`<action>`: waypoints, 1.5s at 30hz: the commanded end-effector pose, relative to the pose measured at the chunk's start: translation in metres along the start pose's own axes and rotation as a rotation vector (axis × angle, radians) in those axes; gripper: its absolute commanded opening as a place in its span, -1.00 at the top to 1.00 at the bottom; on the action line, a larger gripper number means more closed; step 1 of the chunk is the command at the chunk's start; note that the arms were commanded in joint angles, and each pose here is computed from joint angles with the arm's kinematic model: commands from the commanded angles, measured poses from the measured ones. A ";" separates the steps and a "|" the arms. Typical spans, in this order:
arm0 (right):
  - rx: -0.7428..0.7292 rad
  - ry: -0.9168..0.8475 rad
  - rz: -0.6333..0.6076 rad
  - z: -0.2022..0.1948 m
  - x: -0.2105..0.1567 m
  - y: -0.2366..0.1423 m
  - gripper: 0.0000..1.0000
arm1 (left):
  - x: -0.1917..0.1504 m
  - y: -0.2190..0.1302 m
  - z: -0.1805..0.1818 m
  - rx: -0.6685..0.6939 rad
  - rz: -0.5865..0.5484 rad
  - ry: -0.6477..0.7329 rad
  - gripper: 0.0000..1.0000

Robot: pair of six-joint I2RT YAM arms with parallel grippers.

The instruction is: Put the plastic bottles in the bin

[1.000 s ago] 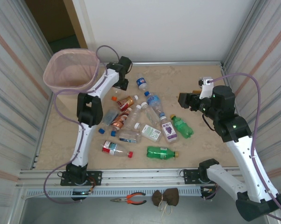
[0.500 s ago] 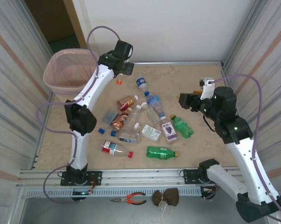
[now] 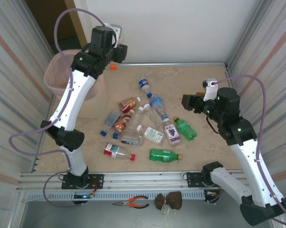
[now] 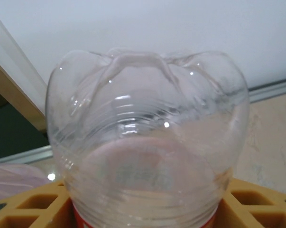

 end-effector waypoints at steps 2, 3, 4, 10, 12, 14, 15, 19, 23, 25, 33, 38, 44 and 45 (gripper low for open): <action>0.027 -0.007 -0.008 0.004 0.001 0.002 -0.46 | 0.019 -0.038 0.028 0.072 -0.092 0.000 -0.22; 0.028 -0.006 -0.008 0.004 0.001 0.002 -0.46 | 0.018 -0.041 0.034 0.085 -0.093 -0.004 -0.22; 0.030 -0.005 -0.008 0.004 0.001 0.002 -0.46 | 0.017 -0.044 0.040 0.099 -0.092 -0.010 -0.22; 0.037 0.002 -0.008 0.005 0.003 0.004 -0.45 | 0.002 -0.048 0.080 0.160 -0.040 -0.053 -0.25; 0.041 0.005 -0.006 0.006 0.003 0.005 -0.45 | -0.007 -0.046 0.092 0.166 -0.008 -0.073 -0.25; 0.041 0.008 -0.006 0.006 0.003 0.006 -0.45 | -0.017 -0.041 0.102 0.162 0.036 -0.085 -0.26; 0.044 0.008 -0.005 0.006 0.003 0.006 -0.45 | -0.023 -0.038 0.107 0.163 0.062 -0.087 -0.26; 0.044 0.013 -0.001 0.006 0.003 0.008 -0.45 | -0.054 -0.023 0.124 0.162 0.189 -0.110 -0.24; 0.050 0.016 0.001 0.007 0.003 0.010 -0.44 | -0.086 -0.008 0.136 0.140 0.289 -0.153 -0.23; 0.051 0.017 0.004 0.007 0.003 0.011 -0.44 | -0.103 0.001 0.141 0.110 0.343 -0.174 -0.23; 0.051 0.020 0.006 0.008 0.002 0.013 -0.44 | -0.172 0.045 0.141 0.036 0.575 -0.166 -0.21; 0.054 0.020 0.006 0.008 0.003 0.014 -0.44 | -0.211 0.074 0.140 -0.002 0.695 -0.187 -0.19; 0.048 0.017 0.007 0.008 0.002 0.015 -0.44 | -0.251 0.103 0.135 -0.034 0.810 -0.210 -0.22; 0.048 0.017 0.010 0.008 0.002 0.015 -0.45 | -0.258 0.108 0.135 -0.037 0.829 -0.214 -0.22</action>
Point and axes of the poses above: each hand's point on the last joint's axis, 136 mm out from that joint toward the fingers, its own y axis out along the fingers, its own z axis along the line the jaws close on, x = y × z, the point moved 7 cm from there along -y, back along the fingers, and after that the axes turned 1 degree about y, right-handed, at the moved point
